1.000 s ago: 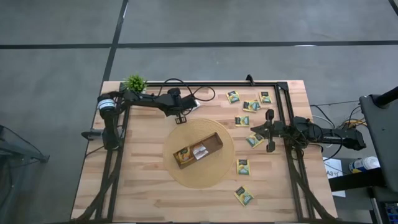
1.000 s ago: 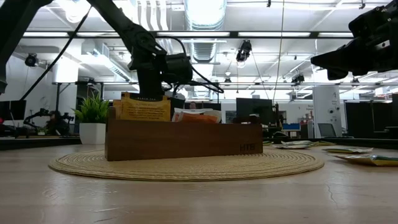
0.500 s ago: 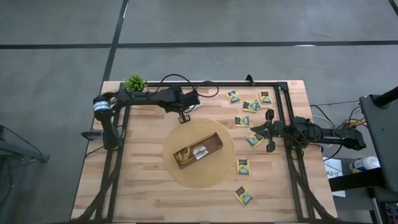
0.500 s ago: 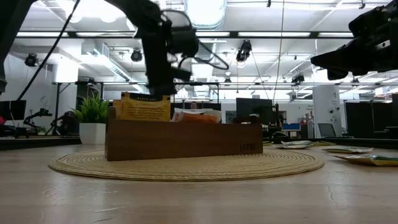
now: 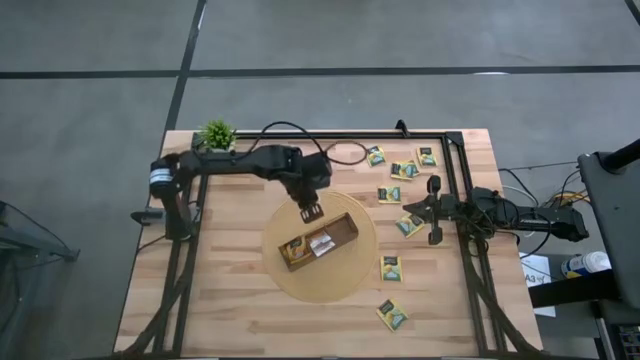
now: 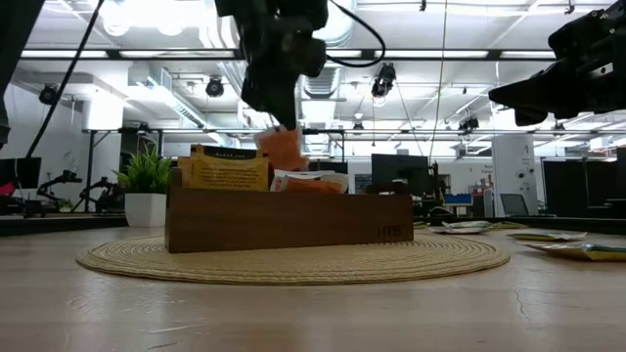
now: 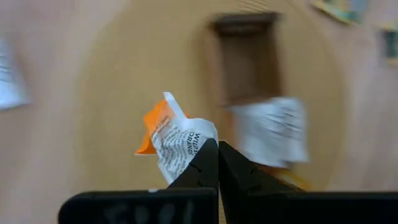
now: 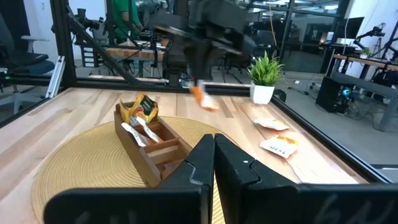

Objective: Pick & Place Tea
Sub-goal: Put the middle orange tea sachet into the mid section of the wooden organizer

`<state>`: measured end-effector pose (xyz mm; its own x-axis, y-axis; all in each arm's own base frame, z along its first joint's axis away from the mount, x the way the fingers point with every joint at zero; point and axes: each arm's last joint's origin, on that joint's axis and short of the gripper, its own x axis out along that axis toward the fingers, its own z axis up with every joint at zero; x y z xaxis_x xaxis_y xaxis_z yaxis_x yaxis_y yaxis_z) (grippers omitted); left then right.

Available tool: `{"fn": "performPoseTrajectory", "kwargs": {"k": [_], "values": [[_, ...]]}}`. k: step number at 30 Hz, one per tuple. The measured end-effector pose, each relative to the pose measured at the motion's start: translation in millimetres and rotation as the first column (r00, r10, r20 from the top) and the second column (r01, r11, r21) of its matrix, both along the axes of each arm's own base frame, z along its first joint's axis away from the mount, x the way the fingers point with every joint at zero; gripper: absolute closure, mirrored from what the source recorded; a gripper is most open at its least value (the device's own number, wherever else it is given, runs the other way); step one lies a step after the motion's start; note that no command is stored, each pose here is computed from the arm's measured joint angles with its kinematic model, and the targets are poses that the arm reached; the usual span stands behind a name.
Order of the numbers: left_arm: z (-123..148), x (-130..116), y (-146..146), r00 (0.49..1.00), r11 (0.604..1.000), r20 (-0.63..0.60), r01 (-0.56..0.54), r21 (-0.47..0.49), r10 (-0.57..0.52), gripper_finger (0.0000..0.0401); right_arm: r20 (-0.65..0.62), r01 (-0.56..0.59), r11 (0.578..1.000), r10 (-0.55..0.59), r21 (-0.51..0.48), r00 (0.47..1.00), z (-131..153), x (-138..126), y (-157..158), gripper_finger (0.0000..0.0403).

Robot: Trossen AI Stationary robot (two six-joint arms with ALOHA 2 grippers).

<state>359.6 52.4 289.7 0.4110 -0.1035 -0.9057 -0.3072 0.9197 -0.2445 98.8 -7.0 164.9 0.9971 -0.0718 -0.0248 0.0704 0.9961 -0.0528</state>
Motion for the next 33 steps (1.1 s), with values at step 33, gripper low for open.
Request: {"fn": "performPoseTrajectory", "kwargs": {"k": [33], "values": [[-52.5, 16.4, -56.3, 1.000, 0.986, 0.000, 0.024, -0.166, -0.024, 0.0401, 0.000, 0.000, 1.000, 0.000, 0.000, 1.000, 0.1, 0.0, 0.0, 0.0394]]}}
